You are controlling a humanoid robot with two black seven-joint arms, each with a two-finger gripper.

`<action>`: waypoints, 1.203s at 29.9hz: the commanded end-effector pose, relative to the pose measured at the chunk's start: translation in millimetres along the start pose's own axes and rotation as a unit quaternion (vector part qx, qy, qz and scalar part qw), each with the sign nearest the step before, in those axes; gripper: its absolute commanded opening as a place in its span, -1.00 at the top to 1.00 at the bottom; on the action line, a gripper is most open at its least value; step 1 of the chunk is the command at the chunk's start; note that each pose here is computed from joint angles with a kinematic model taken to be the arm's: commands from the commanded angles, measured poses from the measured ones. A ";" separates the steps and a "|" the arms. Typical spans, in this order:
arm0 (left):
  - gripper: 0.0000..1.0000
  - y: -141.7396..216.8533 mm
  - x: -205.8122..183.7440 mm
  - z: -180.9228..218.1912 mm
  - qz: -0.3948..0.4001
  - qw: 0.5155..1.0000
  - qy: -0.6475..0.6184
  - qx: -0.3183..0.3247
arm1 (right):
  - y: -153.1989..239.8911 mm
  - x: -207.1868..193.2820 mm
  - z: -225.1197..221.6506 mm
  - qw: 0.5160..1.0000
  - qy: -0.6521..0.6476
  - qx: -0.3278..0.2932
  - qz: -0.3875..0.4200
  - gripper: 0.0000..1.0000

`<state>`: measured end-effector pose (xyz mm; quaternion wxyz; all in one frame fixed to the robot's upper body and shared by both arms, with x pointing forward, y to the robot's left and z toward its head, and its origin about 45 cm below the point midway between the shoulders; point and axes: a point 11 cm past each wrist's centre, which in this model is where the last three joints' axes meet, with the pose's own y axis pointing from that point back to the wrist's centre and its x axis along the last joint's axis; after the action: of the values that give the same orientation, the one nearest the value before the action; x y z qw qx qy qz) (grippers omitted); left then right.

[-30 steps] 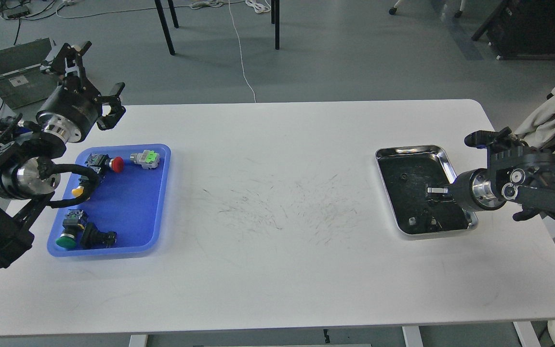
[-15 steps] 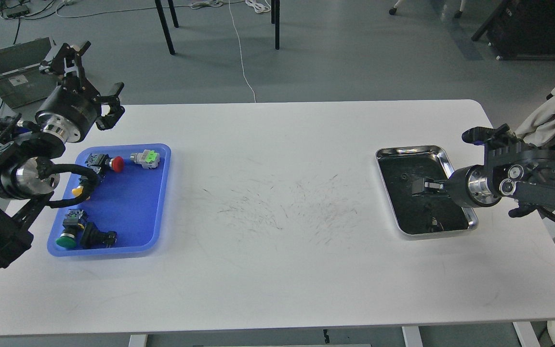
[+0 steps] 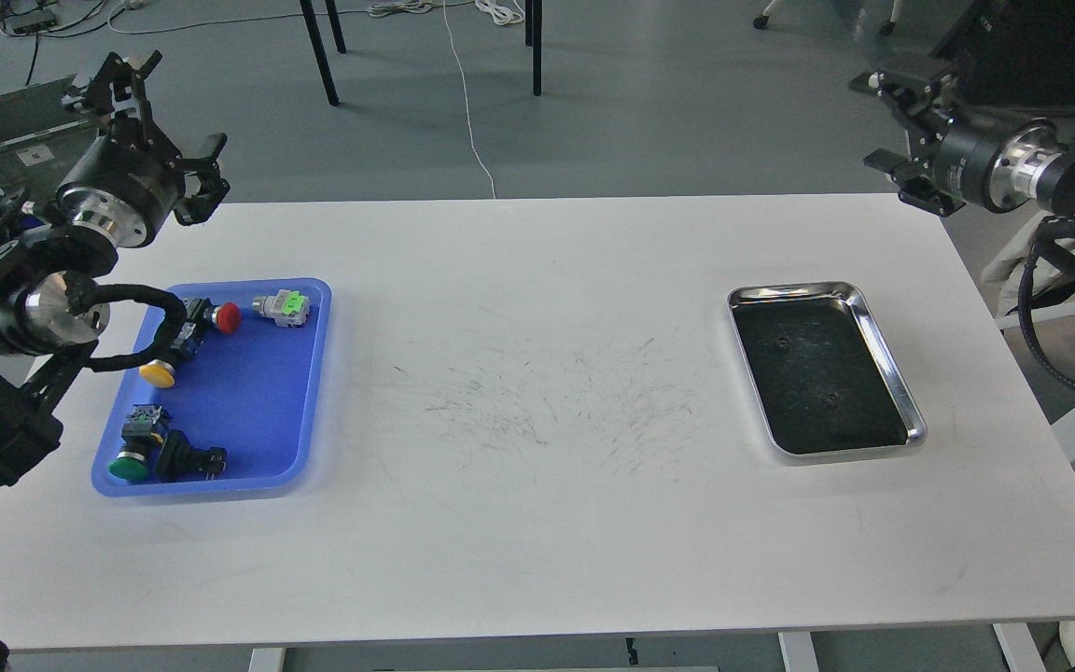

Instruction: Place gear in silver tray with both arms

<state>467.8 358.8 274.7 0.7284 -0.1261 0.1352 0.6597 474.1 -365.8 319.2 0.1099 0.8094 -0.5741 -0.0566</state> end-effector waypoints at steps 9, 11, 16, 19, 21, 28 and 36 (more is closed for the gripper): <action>-0.95 -13.2 -8.3 -29.0 0.036 0.996 0.080 0.025 | 35.3 6.9 85.6 0.880 -0.448 0.156 -0.027 -0.93; -0.95 -11.6 4.2 -32.1 0.054 0.994 0.089 0.025 | 35.3 3.1 97.9 0.873 -0.463 0.152 -0.022 -0.94; -0.95 -9.9 13.5 -35.3 0.065 0.993 0.096 0.026 | 30.2 0.7 105.4 0.871 -0.473 0.133 0.002 -0.96; -0.96 -10.3 12.7 -34.8 0.063 0.993 0.097 0.026 | 25.4 -0.1 104.4 0.870 -0.476 0.126 0.014 -0.98; -0.96 -10.4 12.0 -35.1 0.061 0.993 0.099 0.026 | 19.1 -5.4 100.0 0.868 -0.481 0.126 0.013 -0.98; -0.96 -11.1 5.3 -33.8 0.031 0.994 0.106 0.024 | 14.5 -11.8 94.4 0.861 -0.488 0.139 0.005 -0.98; -0.96 -9.9 12.8 -27.4 0.044 0.989 0.143 0.003 | 2.2 -33.3 102.3 0.851 -0.508 0.133 -0.007 -0.98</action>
<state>477.7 355.4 242.1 0.6837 -0.1888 0.2346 0.6648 438.6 -348.7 221.3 -0.3051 0.6803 -0.5462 -0.3819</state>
